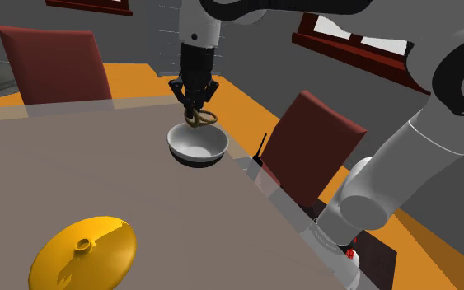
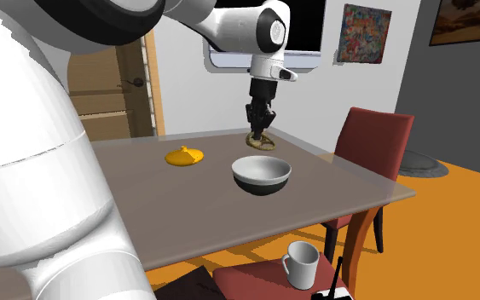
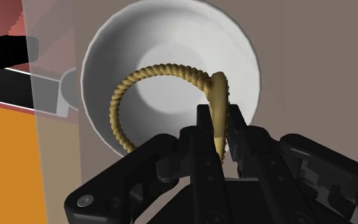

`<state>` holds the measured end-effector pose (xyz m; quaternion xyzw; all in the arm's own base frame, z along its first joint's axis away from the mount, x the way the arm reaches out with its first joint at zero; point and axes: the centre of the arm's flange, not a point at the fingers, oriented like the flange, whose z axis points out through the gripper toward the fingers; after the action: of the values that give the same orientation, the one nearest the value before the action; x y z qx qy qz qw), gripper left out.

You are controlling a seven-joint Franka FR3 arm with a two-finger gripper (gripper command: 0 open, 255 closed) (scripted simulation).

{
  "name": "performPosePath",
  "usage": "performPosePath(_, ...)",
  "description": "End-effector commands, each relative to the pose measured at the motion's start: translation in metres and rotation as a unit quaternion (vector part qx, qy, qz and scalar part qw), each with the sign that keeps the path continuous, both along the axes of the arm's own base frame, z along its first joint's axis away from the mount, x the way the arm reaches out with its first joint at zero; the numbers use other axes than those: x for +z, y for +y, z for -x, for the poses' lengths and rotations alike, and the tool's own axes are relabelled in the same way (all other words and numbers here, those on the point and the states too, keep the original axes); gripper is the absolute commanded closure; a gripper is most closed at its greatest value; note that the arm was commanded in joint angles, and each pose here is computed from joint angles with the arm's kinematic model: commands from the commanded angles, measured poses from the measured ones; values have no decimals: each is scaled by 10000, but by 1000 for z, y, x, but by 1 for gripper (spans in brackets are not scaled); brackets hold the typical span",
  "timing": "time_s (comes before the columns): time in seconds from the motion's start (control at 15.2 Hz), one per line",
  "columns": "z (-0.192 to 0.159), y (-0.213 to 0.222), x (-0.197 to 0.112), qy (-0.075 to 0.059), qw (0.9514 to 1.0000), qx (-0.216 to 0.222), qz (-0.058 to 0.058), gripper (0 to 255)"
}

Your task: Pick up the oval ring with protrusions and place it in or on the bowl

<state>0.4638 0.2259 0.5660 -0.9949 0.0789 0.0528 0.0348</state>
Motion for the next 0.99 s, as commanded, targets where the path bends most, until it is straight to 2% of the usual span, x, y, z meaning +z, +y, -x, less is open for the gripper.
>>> performPosePath(0.0, 0, -1, -11, -2, 10000, 0, -1, 255)
performPosePath(0.53, 0, -1, -54, -2, 10000, 0, -1, 255)
performPosePath(0.92, 0, -1, -54, -2, 10000, 0, -1, 255)
